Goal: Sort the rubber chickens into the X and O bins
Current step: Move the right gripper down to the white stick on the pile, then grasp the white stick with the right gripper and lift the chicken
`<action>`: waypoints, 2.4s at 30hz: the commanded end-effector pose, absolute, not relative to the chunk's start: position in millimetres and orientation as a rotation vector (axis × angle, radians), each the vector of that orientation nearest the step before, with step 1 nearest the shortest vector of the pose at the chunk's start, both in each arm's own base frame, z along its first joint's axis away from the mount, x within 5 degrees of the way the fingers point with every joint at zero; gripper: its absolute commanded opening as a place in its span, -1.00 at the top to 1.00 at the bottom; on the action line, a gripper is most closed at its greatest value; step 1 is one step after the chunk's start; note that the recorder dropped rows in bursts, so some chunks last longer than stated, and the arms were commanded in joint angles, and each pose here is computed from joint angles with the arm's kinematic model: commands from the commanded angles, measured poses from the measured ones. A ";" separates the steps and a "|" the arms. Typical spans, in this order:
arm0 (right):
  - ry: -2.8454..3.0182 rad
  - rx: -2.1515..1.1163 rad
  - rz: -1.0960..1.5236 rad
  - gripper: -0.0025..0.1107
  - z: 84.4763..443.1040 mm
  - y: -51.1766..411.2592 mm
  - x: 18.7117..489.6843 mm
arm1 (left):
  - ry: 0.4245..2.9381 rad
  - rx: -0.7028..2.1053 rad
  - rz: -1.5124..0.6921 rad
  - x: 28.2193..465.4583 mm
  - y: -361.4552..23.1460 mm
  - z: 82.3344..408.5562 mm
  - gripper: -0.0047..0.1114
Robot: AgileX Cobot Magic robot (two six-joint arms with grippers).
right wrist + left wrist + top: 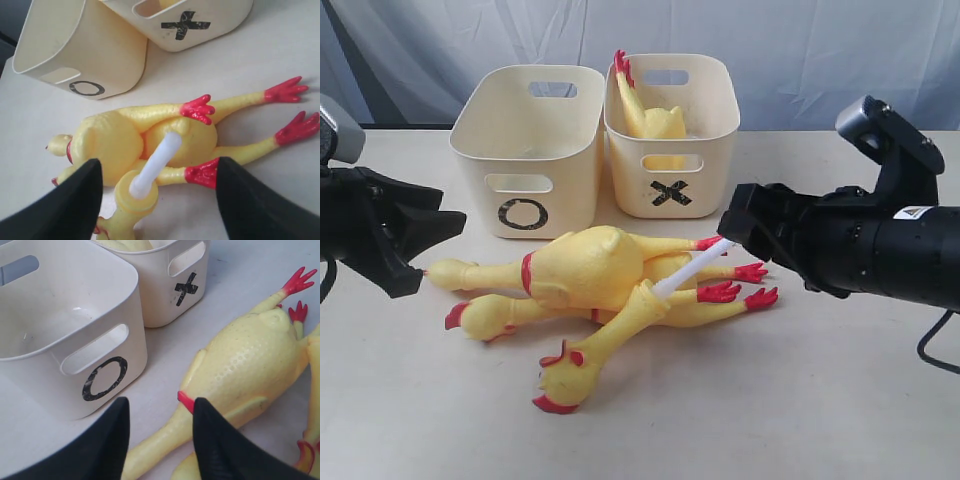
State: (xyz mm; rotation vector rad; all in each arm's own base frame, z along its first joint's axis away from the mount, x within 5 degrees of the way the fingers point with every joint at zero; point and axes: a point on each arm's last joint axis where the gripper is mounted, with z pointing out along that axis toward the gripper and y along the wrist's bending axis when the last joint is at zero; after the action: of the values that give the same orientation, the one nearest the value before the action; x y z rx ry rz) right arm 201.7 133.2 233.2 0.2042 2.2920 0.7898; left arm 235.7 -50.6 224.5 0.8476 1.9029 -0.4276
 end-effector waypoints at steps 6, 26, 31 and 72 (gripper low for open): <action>2.327 0.236 0.723 -0.10 216.1 134.6 211.3 | 1.904 0.829 -0.433 237.4 -50.9 225.3 0.23; 2.401 0.310 0.780 -0.04 208.9 160.2 242.5 | 1.902 0.826 -0.433 237.6 -50.9 225.4 0.23; 2.409 0.329 0.785 0.35 206.7 161.9 244.7 | 1.902 0.824 -0.434 237.6 -50.9 225.5 0.23; 2.406 0.273 0.903 0.97 230.0 161.8 229.9 | 1.902 0.828 -0.433 237.6 -50.9 225.4 0.23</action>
State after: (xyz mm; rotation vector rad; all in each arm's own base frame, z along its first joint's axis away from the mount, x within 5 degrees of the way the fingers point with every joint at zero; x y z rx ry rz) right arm 232.6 163.1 219.7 0.3050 2.4336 0.8821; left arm 236.1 -50.5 225.0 0.8366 1.9019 -0.4312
